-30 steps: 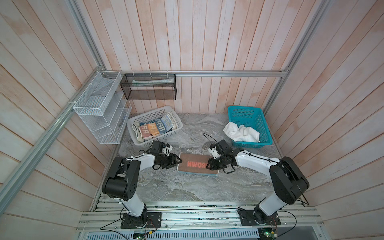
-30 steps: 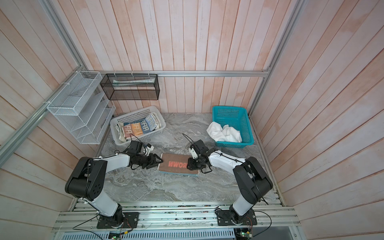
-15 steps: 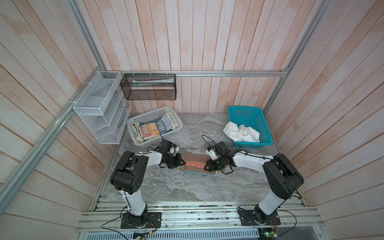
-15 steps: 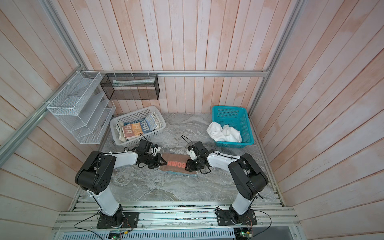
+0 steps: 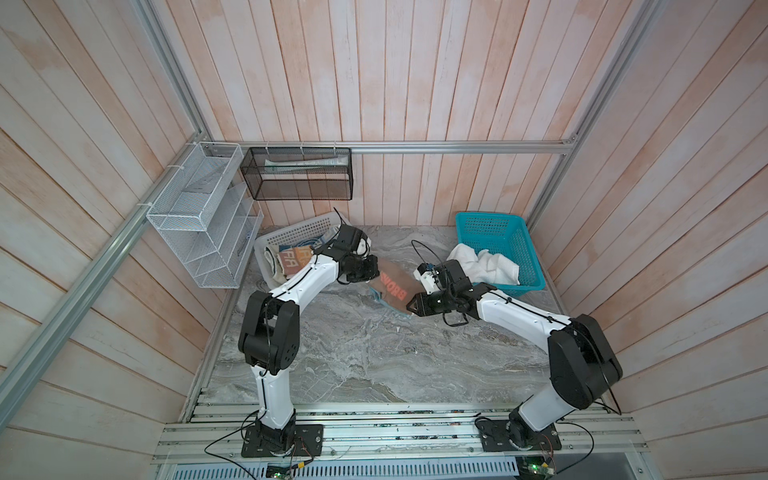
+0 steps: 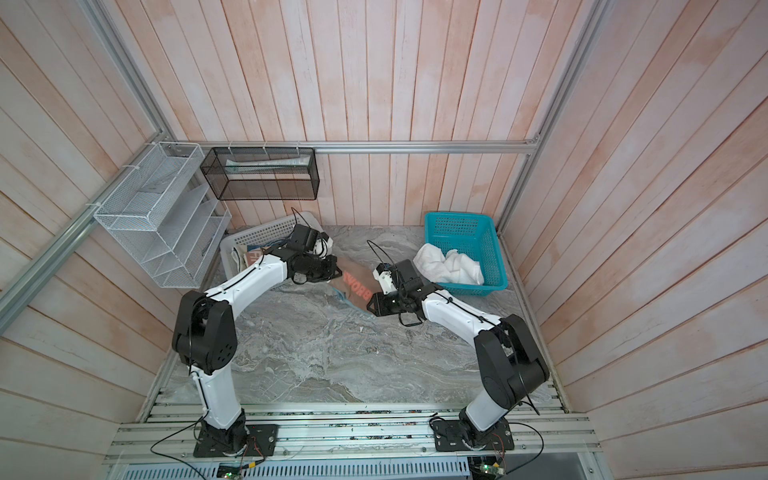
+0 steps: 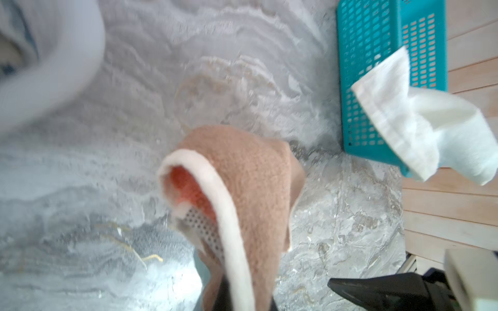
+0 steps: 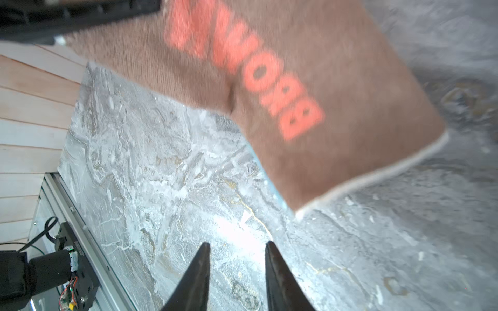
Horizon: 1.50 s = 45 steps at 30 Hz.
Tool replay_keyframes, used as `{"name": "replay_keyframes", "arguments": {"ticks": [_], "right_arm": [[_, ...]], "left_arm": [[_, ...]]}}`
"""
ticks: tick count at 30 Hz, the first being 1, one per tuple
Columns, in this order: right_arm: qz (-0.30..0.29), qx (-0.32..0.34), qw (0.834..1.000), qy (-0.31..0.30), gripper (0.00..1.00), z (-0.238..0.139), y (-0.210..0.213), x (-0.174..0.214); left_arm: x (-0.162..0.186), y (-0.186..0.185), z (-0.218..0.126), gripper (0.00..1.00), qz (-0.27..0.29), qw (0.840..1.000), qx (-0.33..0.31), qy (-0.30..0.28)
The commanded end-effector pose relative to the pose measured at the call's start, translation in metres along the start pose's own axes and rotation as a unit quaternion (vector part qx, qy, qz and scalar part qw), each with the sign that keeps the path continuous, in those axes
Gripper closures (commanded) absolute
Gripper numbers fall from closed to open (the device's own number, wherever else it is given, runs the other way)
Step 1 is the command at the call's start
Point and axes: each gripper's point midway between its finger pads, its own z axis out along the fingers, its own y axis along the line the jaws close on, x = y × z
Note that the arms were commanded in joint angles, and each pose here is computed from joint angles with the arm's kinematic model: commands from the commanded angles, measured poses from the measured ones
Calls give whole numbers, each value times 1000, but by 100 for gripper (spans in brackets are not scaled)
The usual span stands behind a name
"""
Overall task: Fold and stack the towels
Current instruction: 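Lift the folded brown towel with the left gripper toward the white basket, then lay the brown towel in the basket with left while right reaches teal basket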
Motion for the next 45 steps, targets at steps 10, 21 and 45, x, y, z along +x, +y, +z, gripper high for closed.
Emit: {"name": "replay_keyframes", "arguments": {"ticks": [10, 21, 45], "right_arm": [[48, 13, 999, 9, 66, 10, -34, -3], [52, 9, 998, 26, 67, 20, -41, 7], [19, 42, 999, 7, 68, -13, -37, -30]], "left_arm": [[-129, 20, -16, 100, 10, 997, -16, -77], [-148, 85, -127, 100, -73, 984, -18, -163], [-85, 255, -172, 54, -185, 960, -154, -142]]}}
